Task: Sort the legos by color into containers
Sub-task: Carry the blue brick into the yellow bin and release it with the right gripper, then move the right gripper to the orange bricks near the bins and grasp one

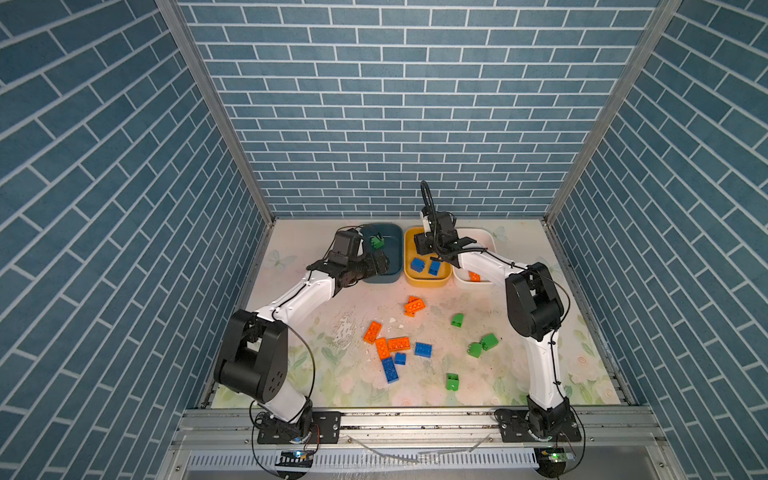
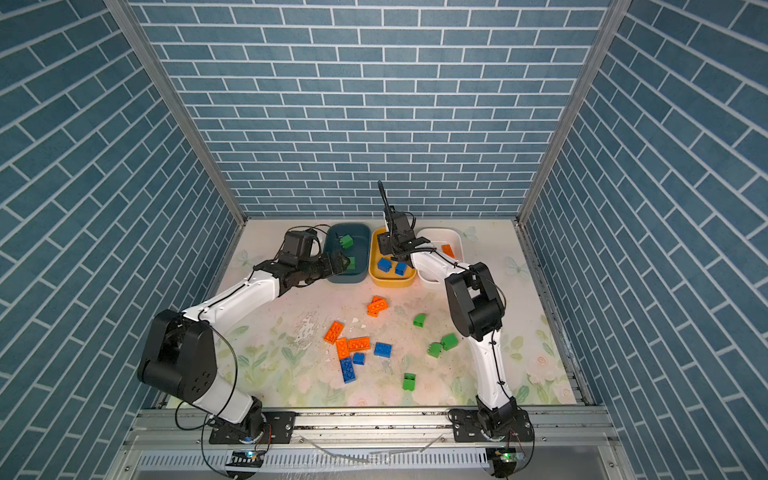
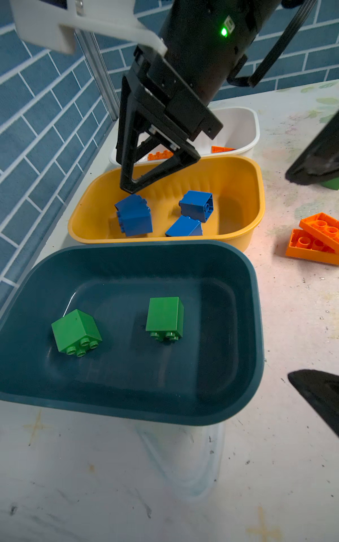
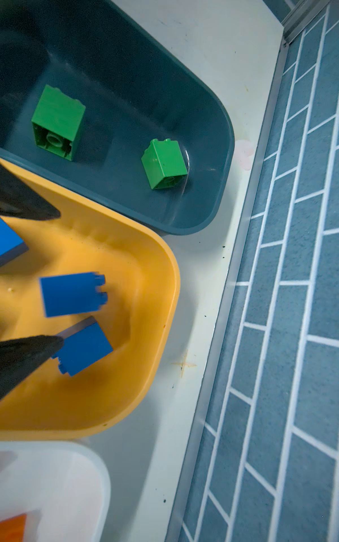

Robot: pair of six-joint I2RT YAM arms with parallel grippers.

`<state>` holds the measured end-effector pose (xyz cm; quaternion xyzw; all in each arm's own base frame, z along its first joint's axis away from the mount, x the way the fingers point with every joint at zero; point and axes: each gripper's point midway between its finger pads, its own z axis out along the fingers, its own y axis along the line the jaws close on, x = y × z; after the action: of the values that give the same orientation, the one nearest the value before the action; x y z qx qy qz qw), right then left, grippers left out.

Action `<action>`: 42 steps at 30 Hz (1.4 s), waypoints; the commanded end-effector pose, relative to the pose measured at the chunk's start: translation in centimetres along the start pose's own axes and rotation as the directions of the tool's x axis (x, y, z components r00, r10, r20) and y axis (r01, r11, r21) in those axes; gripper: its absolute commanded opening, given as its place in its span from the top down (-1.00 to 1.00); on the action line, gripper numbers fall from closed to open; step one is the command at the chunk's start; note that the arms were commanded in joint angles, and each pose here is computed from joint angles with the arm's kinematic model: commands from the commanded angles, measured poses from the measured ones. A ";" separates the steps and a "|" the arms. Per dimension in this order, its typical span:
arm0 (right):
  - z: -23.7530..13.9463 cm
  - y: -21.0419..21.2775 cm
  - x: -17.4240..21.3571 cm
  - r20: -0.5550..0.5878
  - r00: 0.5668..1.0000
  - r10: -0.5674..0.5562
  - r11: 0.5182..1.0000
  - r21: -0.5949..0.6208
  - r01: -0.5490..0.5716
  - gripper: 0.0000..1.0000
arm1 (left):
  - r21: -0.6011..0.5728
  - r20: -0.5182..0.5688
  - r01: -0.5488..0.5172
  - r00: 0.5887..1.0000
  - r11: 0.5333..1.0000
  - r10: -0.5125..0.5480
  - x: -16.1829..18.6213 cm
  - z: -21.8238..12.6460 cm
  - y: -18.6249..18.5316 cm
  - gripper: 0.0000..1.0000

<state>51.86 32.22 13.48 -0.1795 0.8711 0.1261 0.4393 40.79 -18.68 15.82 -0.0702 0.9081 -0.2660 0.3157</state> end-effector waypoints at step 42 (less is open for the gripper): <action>-10.8 10.1 18.5 0.079 0.407 -0.910 0.252 -0.673 0.696 -0.54 | -0.073 -0.010 0.000 1.000 0.997 -0.001 1.2 -0.7 1.7 -0.99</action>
<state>29.13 32.79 5.22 -0.7183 0.6533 0.1353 0.1975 40.05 -17.80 14.40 -0.0861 0.9162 -0.2465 0.3039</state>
